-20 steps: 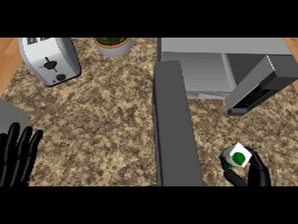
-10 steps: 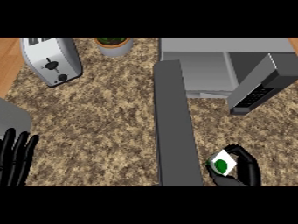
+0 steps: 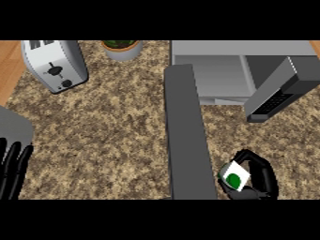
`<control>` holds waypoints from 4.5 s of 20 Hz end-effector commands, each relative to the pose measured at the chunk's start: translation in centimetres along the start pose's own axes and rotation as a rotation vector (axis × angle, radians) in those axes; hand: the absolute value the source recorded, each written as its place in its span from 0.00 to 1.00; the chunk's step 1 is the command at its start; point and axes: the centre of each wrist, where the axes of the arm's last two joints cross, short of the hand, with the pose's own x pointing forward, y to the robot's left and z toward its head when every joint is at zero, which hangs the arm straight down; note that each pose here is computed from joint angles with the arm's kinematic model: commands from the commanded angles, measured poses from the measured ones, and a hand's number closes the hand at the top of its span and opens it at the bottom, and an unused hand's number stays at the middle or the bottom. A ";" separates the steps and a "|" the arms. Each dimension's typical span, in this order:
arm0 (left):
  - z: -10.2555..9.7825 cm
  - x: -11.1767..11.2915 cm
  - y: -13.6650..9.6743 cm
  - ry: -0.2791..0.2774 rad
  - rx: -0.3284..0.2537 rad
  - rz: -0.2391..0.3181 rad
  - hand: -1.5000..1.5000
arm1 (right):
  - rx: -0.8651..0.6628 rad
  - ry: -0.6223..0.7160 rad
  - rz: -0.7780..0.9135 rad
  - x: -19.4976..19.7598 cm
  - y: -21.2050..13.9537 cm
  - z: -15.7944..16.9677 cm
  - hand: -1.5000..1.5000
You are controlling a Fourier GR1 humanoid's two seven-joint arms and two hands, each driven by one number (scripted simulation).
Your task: Pick up the milk, place it into the microwave and close the microwave
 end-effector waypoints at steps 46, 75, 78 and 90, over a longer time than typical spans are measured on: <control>-1.4 -2.4 2.6 0.014 -0.088 -0.054 0.00 | -0.158 0.030 0.853 7.9 3.3 -26.8 0.00; -1.1 -2.4 0.2 0.018 -0.064 -0.069 0.00 | -0.324 -0.040 0.774 8.4 0.9 -26.8 0.00; 0.6 -2.2 -1.1 0.032 -0.081 -0.072 0.00 | -0.332 -0.025 0.732 9.9 -2.5 -27.3 0.00; 0.7 -3.0 -0.4 0.049 -0.052 -0.074 0.00 | -0.212 -0.005 0.475 7.2 -4.2 -23.8 0.00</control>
